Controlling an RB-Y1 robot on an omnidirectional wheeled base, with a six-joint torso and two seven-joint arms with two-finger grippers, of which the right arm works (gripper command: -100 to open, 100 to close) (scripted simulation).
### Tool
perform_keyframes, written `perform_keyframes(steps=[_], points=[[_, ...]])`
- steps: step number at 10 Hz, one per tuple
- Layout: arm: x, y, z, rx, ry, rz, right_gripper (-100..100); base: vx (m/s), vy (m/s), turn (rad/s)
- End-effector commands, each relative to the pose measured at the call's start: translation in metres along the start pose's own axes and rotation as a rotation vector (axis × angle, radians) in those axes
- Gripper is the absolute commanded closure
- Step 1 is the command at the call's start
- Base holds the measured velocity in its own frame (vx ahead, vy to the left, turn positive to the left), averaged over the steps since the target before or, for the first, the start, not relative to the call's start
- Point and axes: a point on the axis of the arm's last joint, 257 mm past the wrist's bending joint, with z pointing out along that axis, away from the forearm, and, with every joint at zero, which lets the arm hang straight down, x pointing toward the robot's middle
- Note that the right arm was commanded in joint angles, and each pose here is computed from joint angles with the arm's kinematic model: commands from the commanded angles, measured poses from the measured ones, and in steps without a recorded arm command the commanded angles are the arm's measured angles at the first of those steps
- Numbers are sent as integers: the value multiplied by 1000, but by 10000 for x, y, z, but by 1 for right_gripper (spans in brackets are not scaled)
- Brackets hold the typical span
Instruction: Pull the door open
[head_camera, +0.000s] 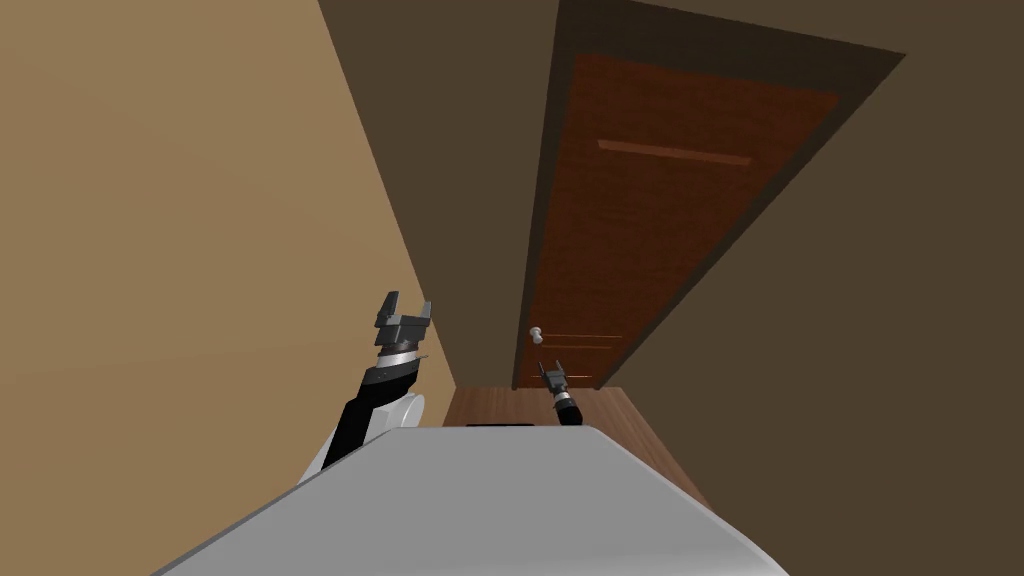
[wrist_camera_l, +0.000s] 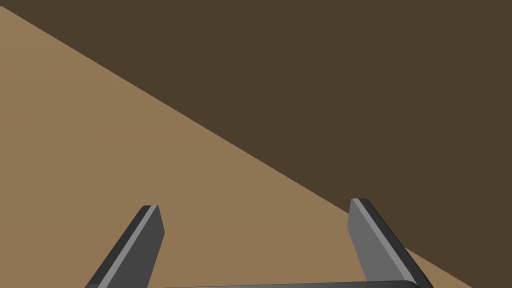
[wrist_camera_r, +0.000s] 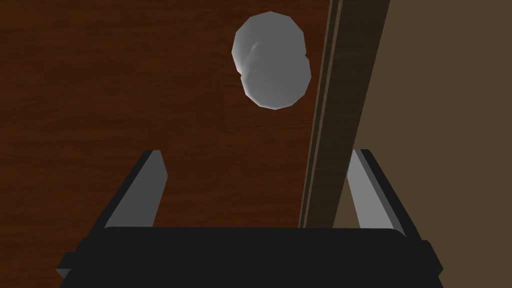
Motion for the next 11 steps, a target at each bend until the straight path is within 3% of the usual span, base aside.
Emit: perform_keyframes(steps=[1, 4, 5, 8, 9, 10, 11], points=[[-32, 171, 55, -15, -10, 3, -100, -110, -9, -216], [-139, 449, 130, -28, -40, 24, -100, 18, 38, -223], [-110, 385, 119, -25, -31, 22, -100, 24, 33, -44], [-22, -52, 120, 26, -3, -22, -100, -29, -42, 261], [-22, -52, 120, 26, -3, -22, -100, -26, -34, 66], [-28, -210, 152, 63, -1, -26, -100, -4, -12, 212], [-45, -252, 176, 82, -5, -22, -100, 41, -5, 259]])
